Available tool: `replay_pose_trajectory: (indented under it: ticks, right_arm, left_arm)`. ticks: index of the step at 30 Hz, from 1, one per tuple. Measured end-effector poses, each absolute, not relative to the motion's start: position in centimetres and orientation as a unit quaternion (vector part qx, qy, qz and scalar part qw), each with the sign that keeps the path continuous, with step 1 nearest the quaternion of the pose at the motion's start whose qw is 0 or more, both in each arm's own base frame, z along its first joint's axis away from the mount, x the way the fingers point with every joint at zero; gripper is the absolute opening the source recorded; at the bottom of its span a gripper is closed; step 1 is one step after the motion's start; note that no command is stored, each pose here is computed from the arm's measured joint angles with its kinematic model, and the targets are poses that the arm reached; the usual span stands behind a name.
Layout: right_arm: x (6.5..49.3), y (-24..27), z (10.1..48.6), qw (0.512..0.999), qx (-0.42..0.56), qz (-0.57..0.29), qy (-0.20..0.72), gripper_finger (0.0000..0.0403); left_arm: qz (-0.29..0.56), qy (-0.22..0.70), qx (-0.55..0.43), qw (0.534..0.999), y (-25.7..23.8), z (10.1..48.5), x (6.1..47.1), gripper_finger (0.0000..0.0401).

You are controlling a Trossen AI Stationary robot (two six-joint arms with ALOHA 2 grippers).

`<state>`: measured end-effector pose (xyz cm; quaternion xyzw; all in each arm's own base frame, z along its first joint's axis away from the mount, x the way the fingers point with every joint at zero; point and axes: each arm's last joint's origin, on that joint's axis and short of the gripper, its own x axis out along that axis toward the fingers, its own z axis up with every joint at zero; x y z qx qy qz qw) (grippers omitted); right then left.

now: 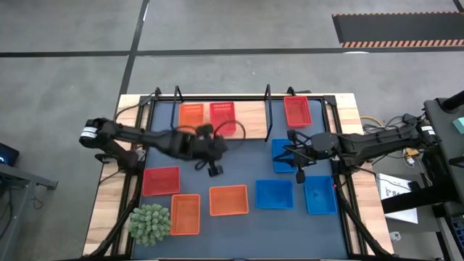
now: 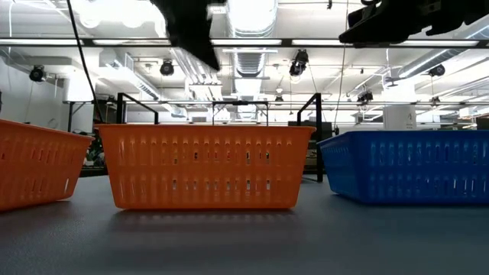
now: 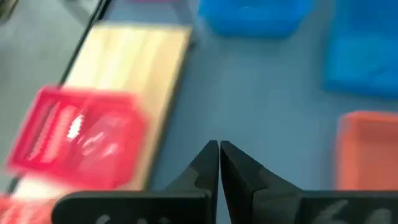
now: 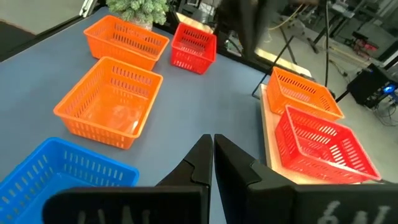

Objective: Stack baskets on shelf by color
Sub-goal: Put the top blue basket on the shelf

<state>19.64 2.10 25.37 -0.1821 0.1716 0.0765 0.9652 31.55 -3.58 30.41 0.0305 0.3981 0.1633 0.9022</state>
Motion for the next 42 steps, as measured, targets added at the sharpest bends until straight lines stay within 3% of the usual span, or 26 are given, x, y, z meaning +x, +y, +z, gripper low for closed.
replay_pose_trajectory:
  ticks: [12,20,27,42]
  right_arm:
    - [21.4,2.4,24.8,0.968,-0.179,0.076,0.156,0.0013]
    - [23.2,2.8,25.8,0.975,-0.151,0.074,0.144,0.0072]
    - [24.8,3.2,26.9,0.945,-0.145,0.103,0.273,0.0109]
    - [25.6,3.4,26.9,0.818,-0.067,0.107,0.562,0.0100]
  left_arm:
    - [0.095,0.240,0.099,0.961,-13.3,29.4,30.8,0.0000]
    - [0.084,0.165,0.158,0.970,-14.1,26.9,30.3,0.0000]
    - [0.156,0.167,0.135,0.964,-12.7,24.6,29.8,0.0000]
    - [0.164,0.159,0.128,0.965,-12.2,24.5,29.8,0.0000]
